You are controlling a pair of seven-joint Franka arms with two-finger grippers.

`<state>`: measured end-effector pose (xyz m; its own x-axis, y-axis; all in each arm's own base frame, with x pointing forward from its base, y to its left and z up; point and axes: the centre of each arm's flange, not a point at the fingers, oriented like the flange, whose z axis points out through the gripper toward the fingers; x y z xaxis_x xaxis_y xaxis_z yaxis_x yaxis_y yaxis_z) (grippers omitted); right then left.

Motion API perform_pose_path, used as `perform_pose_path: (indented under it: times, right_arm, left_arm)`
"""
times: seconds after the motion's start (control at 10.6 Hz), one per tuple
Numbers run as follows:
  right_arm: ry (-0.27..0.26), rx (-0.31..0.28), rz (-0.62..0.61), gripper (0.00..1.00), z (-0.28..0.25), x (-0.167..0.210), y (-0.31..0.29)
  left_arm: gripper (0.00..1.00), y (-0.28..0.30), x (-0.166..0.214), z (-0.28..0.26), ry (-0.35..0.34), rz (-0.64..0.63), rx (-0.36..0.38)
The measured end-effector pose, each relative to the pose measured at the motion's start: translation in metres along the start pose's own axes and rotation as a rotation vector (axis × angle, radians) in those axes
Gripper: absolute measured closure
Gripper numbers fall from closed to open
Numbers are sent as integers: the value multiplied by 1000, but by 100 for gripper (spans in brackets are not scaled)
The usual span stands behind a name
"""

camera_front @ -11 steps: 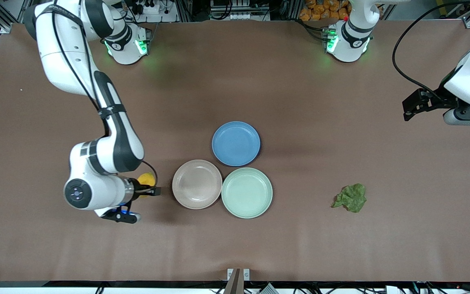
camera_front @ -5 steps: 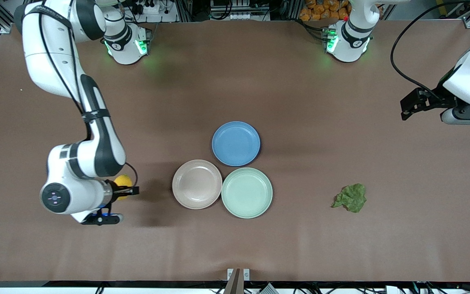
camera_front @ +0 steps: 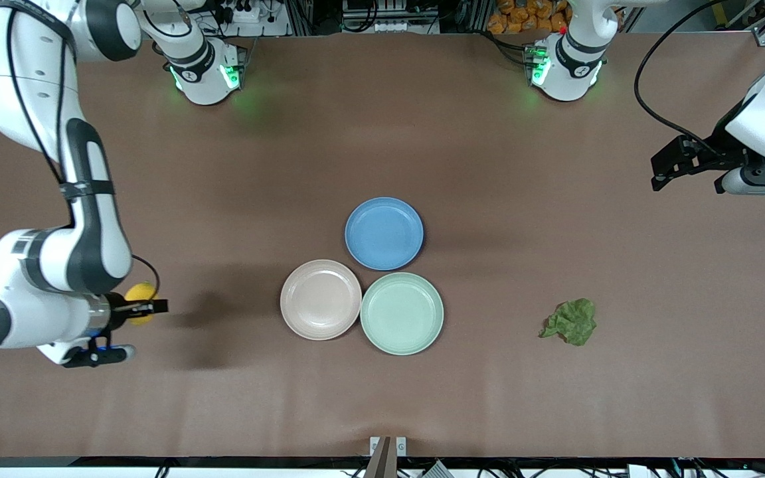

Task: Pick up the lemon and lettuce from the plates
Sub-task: 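Lift the lemon off the cream plate and carry it aside with the right gripper, then lower the lemon to the table and open the right gripper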

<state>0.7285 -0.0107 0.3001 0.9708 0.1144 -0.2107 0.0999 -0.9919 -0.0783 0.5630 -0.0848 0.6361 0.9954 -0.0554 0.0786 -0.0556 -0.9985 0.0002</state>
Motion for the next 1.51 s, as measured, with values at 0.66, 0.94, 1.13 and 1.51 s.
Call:
perform_pose_path:
  times: [0.66,0.94,1.13,1.51]
  right_arm:
    - [16,-6,-62,38,45,-69,36]
    - [63,-17,-79,38,86,-93,57]
    - [78,-24,-85,38,111,-104,58]
    - [63,-19,-93,38,132,-112,52]
  left_arm:
    - [0,0,0,4,-8,-1,1]
    - [0,1,2,11,-20,1,1]
    - [0,1,3,14,-25,1,1]
    - [0,0,3,14,-25,1,1]
